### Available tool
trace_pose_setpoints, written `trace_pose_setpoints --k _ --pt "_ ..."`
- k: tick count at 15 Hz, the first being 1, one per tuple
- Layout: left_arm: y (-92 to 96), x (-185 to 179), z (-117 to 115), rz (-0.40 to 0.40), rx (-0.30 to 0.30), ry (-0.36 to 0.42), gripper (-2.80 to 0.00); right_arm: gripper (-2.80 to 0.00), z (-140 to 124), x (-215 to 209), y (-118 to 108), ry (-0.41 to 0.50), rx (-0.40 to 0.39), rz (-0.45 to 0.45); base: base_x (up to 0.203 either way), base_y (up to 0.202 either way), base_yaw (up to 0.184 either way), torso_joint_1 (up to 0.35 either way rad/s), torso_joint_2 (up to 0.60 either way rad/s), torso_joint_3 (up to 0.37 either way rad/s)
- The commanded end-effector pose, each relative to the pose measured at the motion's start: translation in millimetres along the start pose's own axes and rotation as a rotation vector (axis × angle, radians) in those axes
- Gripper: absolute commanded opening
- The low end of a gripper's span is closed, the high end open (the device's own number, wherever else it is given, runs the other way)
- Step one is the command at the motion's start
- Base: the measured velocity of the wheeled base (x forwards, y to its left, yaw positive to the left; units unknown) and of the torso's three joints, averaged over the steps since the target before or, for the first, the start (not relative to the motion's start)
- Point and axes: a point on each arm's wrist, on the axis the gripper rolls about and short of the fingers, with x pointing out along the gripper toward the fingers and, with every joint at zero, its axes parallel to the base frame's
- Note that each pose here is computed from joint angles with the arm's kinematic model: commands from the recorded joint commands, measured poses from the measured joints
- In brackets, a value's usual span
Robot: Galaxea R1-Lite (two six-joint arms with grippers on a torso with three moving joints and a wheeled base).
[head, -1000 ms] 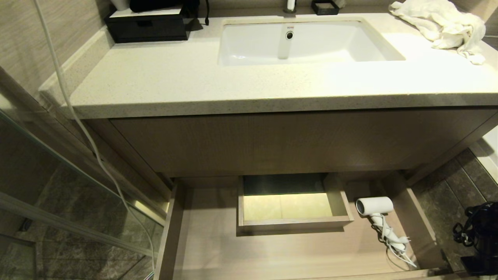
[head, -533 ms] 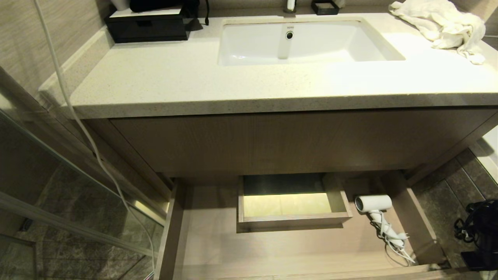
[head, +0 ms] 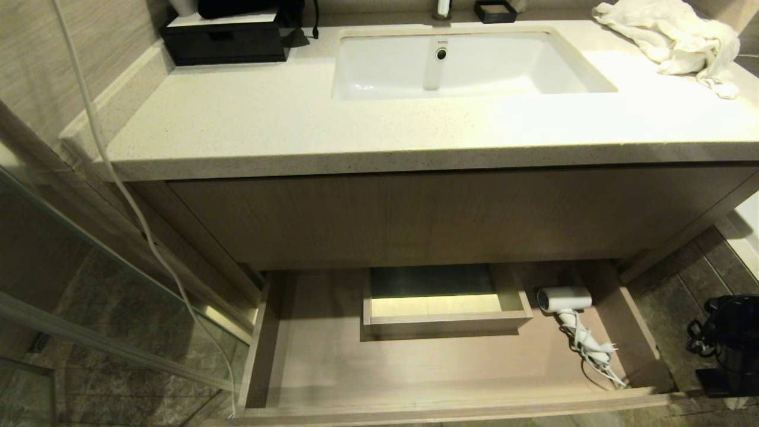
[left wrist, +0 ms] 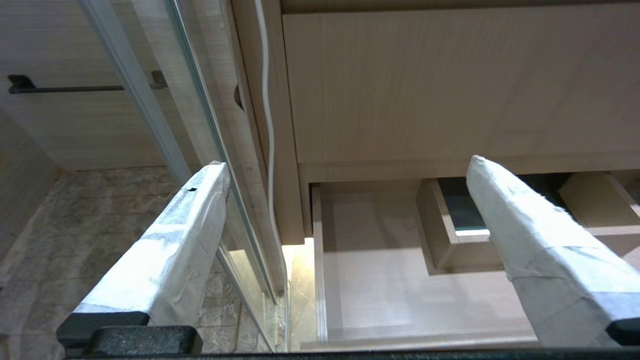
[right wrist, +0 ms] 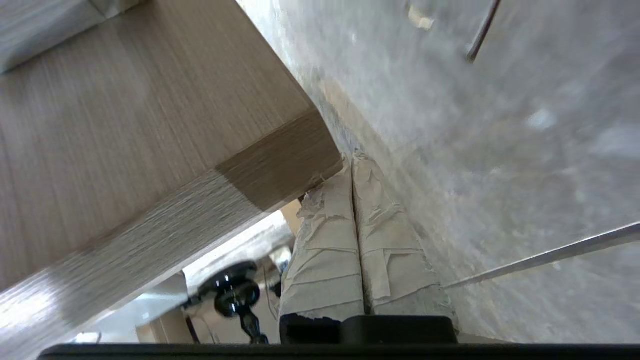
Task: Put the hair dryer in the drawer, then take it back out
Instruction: Close the drawer
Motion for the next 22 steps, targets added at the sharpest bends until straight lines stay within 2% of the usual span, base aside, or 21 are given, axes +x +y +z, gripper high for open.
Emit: trace_pose_setpoints --k 1,6,13,17,22 --pt "0.0 1 -11 0.000 0.000 0.038 0.00 -2.80 8 -7 3 -0.030 0.006 -0.002 0.000 0.000 0.000 0.000 0.00 0.000" --pt "0.0 1 -11 0.000 0.000 0.038 0.00 -2.80 21 -19 6 -0.093 0.007 -0.004 0.000 0.000 0.000 0.000 0.00 0.000" --pt "0.0 1 -11 0.000 0.000 0.038 0.00 -2.80 54 -44 18 -0.259 0.003 0.007 0.000 0.000 0.000 0.000 0.00 0.000" --pt "0.0 1 -11 0.000 0.000 0.038 0.00 -2.80 55 -58 13 -0.309 -0.010 0.053 0.000 0.000 0.000 0.000 0.00 0.000" --pt "0.0 1 -11 0.000 0.000 0.038 0.00 -2.80 55 -65 7 -0.325 -0.027 0.054 0.000 0.000 0.000 0.000 0.00 0.000"
